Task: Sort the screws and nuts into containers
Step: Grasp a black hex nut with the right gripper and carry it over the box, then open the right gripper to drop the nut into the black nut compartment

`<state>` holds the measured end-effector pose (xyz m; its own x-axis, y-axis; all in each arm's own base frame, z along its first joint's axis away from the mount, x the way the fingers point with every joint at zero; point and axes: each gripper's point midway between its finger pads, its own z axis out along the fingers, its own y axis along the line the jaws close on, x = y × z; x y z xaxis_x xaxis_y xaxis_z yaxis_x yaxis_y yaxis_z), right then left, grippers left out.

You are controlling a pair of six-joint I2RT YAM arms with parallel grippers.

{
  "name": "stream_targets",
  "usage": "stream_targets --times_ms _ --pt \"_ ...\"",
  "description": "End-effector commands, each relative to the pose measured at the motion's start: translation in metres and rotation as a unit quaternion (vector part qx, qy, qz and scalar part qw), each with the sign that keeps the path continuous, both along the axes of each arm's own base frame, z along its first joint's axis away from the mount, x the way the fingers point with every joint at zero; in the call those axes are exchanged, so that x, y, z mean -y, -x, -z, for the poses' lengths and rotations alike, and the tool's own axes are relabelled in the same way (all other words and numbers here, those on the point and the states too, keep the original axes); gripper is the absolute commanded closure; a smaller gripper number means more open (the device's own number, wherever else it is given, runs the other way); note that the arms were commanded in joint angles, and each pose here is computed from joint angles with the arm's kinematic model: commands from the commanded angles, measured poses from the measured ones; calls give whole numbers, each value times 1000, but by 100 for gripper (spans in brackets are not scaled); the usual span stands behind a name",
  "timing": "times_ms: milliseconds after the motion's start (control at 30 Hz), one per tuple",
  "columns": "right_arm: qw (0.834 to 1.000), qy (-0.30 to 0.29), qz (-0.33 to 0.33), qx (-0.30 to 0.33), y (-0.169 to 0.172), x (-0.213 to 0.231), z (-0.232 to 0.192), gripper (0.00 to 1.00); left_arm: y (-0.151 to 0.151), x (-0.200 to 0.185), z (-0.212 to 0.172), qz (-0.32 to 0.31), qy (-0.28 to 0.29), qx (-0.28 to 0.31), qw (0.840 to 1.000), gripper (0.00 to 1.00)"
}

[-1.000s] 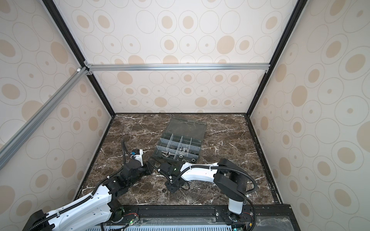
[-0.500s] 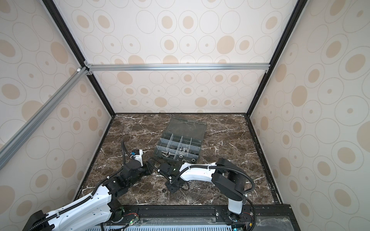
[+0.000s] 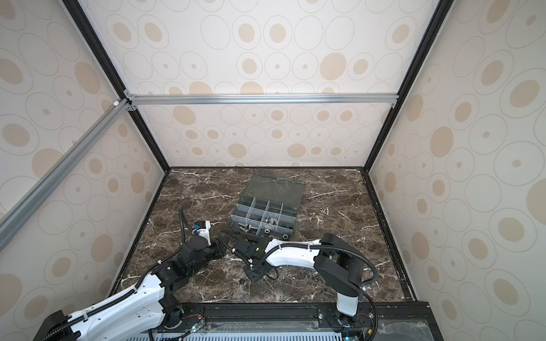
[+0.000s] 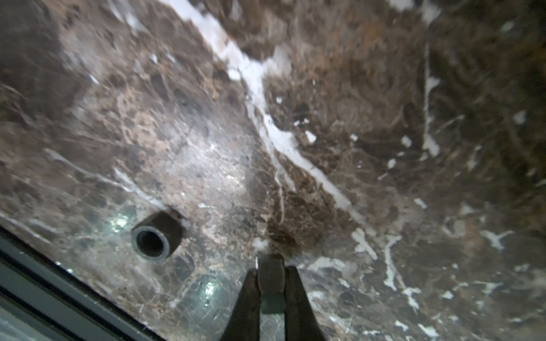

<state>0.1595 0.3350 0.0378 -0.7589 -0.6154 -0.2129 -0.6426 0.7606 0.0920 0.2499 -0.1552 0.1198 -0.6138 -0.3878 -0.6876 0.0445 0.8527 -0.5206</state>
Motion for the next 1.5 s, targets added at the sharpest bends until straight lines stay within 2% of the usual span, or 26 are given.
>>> stream_targets --times_ms 0,167,367,533,767,867,1067,1133,1233,1333,1467 --pt "999 -13 -1 45 -33 -9 -27 91 -4 -4 -7 -16 8 12 1000 63" --pt "994 -44 25 92 -85 -16 -54 91 -3 -5 -6 -15 9 14 1000 63" --pt "979 -101 85 155 -161 -29 -89 91 -3 -4 -4 -13 7 14 1000 63" --pt "975 -99 110 163 -203 -29 -84 91 -3 -3 -7 -9 7 16 1000 63" --pt "969 -78 160 172 -238 -13 -68 91 -2 -5 -9 -11 9 18 1000 63" --pt "965 -84 186 165 -245 -7 -62 91 -2 -5 -9 -12 10 19 1000 63" --pt "964 -88 192 163 -249 -7 -59 90 -2 -5 -10 -11 10 19 1000 63" --pt "964 -90 192 162 -249 -8 -59 86 -1 -6 -10 -12 9 19 1000 63" --pt "964 -88 196 160 -247 -6 -58 64 -1 -7 -11 -15 10 21 1000 63" --pt "963 -86 198 160 -246 -4 -58 51 -1 -9 -12 -18 9 23 1000 63" --pt "963 -90 200 156 -244 -4 -57 45 0 -10 -13 -18 8 24 1000 63"
